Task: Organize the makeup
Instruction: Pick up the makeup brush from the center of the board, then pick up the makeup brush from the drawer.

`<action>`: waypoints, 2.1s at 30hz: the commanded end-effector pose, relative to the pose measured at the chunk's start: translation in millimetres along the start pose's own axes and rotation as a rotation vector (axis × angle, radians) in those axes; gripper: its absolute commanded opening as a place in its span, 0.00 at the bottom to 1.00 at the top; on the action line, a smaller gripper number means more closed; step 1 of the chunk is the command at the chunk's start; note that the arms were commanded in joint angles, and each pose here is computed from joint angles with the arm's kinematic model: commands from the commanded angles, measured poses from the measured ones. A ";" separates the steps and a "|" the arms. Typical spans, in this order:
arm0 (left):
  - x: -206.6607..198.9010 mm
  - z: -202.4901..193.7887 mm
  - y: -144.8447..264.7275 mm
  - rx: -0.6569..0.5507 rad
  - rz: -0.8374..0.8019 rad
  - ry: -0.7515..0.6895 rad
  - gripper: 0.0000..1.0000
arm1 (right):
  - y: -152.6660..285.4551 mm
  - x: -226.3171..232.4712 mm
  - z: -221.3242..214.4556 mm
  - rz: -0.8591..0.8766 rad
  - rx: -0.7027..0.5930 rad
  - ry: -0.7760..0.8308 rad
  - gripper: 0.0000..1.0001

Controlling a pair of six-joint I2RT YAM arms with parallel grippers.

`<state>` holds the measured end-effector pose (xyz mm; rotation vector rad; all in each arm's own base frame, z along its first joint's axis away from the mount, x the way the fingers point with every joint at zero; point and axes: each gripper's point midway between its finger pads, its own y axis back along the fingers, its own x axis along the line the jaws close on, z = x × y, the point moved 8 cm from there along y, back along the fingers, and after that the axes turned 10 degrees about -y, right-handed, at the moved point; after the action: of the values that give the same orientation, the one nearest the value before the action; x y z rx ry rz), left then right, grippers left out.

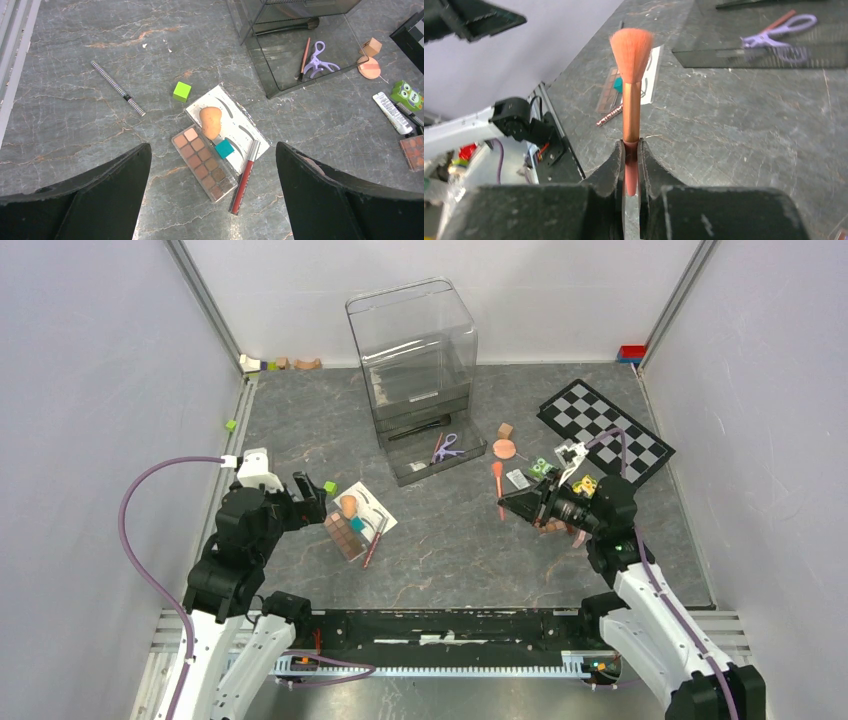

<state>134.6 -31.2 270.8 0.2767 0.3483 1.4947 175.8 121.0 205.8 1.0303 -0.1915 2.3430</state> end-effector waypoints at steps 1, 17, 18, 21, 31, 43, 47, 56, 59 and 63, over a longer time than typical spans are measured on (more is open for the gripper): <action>-2.3 4.9 -1.8 -0.025 -0.003 0.040 1.00 | -3.5 22.2 14.1 0.114 0.052 0.266 0.00; -2.8 4.2 -3.5 -0.015 -0.005 0.038 1.00 | -94.3 8.4 28.3 -0.053 0.144 0.801 0.00; -2.6 4.2 -3.5 -0.016 -0.003 0.038 1.00 | -99.5 7.1 27.0 -0.054 0.157 0.851 0.00; -2.9 4.1 -3.5 -0.015 -0.006 0.038 1.00 | -111.7 9.0 26.9 -0.019 0.176 1.027 0.00; -3.4 3.9 -4.5 -0.010 -0.009 0.037 1.00 | -175.3 1.2 52.6 0.014 0.343 1.430 0.00; -2.1 4.6 -3.3 -0.018 0.001 0.038 1.00 | -256.8 -44.2 84.5 -0.175 0.569 1.698 0.00; -2.1 4.4 -3.0 -0.019 0.000 0.039 1.00 | -257.7 -47.1 89.1 -0.247 0.504 1.680 0.20; -2.4 4.0 -3.1 -0.018 -0.003 0.039 1.00 | -203.8 -36.2 115.6 -0.368 0.162 1.406 0.48; -2.7 4.1 -3.7 -0.015 -0.005 0.038 1.00 | -192.7 -31.7 123.3 -0.395 0.127 1.329 0.53; -2.5 4.1 -3.1 -0.018 -0.005 0.039 1.00 | -164.9 -30.5 132.5 -0.511 0.012 1.094 0.53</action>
<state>136.4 -31.8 269.3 0.2875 0.3567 1.4937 377.9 213.6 231.1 -0.5002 0.7339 2.1517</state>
